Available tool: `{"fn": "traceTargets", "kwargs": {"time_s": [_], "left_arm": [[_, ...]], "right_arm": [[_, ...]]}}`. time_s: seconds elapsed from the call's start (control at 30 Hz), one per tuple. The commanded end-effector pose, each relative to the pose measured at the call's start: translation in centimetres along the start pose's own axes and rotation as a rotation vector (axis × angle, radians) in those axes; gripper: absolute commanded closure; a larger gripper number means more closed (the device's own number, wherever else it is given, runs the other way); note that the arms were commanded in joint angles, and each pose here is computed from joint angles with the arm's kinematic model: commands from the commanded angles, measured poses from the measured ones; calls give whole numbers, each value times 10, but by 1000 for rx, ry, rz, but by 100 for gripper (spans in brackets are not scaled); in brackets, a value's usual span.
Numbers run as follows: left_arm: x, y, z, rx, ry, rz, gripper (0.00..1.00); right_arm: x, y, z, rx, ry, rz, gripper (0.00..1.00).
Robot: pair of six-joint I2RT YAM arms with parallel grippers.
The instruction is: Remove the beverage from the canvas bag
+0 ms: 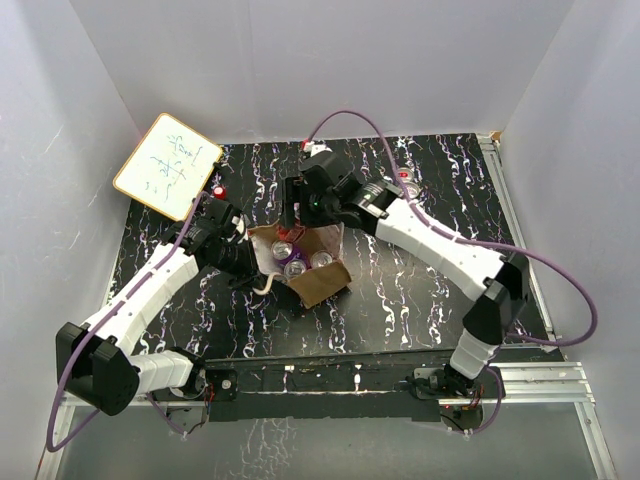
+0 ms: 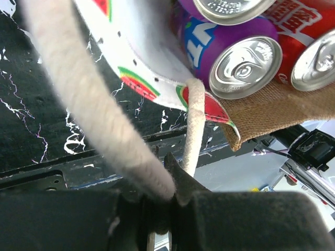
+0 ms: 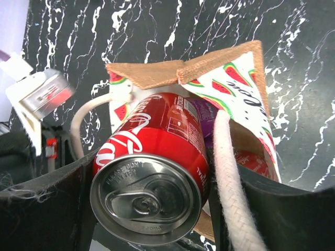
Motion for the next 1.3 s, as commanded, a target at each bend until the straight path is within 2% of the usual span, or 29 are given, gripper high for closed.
{"fn": "traceTargets", "kwargs": {"time_s": [0.0, 0.1, 0.17, 0.47, 0.67, 0.83, 1.07, 1.27], "left_arm": [[-2, 4, 0, -1, 5, 5, 100], [-2, 4, -1, 0, 2, 8, 100], [-6, 6, -5, -9, -15, 13, 100], [-36, 17, -40, -106, -151, 82, 100], [-36, 14, -37, -72, -170, 84, 100], [-41, 16, -46, -97, -188, 106, 100], [-41, 15, -49, -98, -184, 117, 100], [-38, 14, -48, -92, -169, 123, 100]], "right_arm": [[15, 80, -108, -482, 170, -61, 92], [9, 76, -119, -532, 178, -69, 92], [1, 68, -113, -515, 157, -12, 92], [-9, 43, -58, -360, 170, 129, 92], [-10, 17, -28, -206, 212, 334, 92], [-10, -4, -5, -73, 251, 451, 92], [-7, -17, 3, 52, 295, 505, 92], [1, -21, -9, 125, 356, 549, 92]]}}
Point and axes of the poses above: each gripper's point midway between its finger pads, its own z axis out along the fingers, its own x axis along the line the jaws close on, y = z × x, the point moved 8 cm from there along -z, back along the fingers, and after that the axes turned 4 degrees about -z, right-handed, at the moved point
